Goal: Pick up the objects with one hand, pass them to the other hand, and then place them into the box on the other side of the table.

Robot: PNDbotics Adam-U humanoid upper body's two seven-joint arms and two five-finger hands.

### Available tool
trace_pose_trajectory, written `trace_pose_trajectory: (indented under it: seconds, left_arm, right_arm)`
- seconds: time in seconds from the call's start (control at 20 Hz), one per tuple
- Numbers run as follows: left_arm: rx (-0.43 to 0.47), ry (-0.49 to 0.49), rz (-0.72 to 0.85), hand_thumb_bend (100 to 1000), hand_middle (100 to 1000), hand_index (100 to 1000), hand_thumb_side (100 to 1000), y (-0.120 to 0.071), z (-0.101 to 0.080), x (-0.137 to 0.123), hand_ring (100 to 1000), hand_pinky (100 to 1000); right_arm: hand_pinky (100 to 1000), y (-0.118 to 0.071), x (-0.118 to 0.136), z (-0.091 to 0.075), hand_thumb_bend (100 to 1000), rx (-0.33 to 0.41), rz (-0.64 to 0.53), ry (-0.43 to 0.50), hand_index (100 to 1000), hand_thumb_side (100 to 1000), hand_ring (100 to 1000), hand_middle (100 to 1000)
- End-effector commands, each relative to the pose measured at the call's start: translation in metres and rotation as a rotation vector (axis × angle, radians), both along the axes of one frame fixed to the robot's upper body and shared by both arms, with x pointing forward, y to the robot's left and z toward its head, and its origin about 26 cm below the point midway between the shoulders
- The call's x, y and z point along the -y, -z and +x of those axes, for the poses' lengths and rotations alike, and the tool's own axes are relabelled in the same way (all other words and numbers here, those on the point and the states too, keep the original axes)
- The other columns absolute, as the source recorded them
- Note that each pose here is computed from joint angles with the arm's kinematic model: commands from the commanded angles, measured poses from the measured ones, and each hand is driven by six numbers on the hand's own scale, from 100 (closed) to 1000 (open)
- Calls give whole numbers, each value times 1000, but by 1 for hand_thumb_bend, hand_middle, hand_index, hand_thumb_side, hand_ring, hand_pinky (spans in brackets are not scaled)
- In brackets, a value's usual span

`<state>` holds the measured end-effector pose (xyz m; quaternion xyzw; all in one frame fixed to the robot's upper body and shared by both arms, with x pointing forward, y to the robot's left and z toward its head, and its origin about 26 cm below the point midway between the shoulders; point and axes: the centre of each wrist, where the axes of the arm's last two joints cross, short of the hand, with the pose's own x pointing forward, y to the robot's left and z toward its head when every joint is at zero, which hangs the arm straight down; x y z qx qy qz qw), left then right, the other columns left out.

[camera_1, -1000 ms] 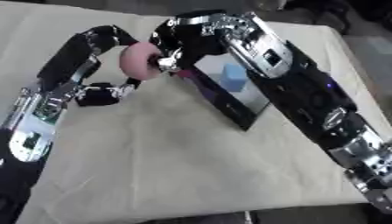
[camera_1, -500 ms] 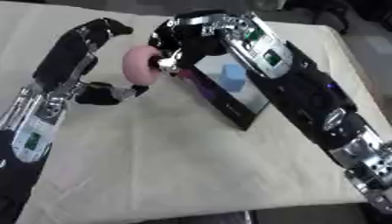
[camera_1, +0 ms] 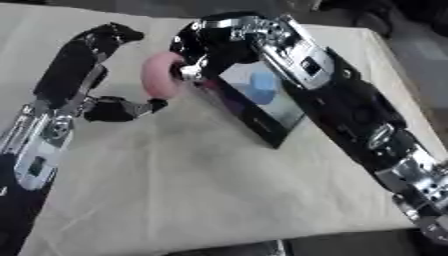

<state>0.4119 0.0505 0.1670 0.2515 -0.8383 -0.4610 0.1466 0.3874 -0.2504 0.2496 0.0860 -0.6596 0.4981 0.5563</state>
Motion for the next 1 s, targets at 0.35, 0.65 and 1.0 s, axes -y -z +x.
trace_pose_trajectory:
  seconds: [0.35, 0.65, 1.0]
  left_arm:
    - [13, -16, -25, 661, 704, 805, 494, 5, 0, -24, 740, 765]
    - [15, -38, -30, 669, 702, 805, 493, 7, 1, -40, 740, 764]
    - [23, -35, -31, 681, 696, 803, 494, 11, 0, -55, 737, 758]
  right_arm:
    - [444, -23, 43, -9, 100, 80, 30, 165, 494, 100, 579, 313]
    - [439, -24, 79, -20, 100, 119, 80, 322, 499, 100, 581, 316]
    - [431, -20, 112, -29, 100, 215, 120, 540, 505, 100, 584, 319]
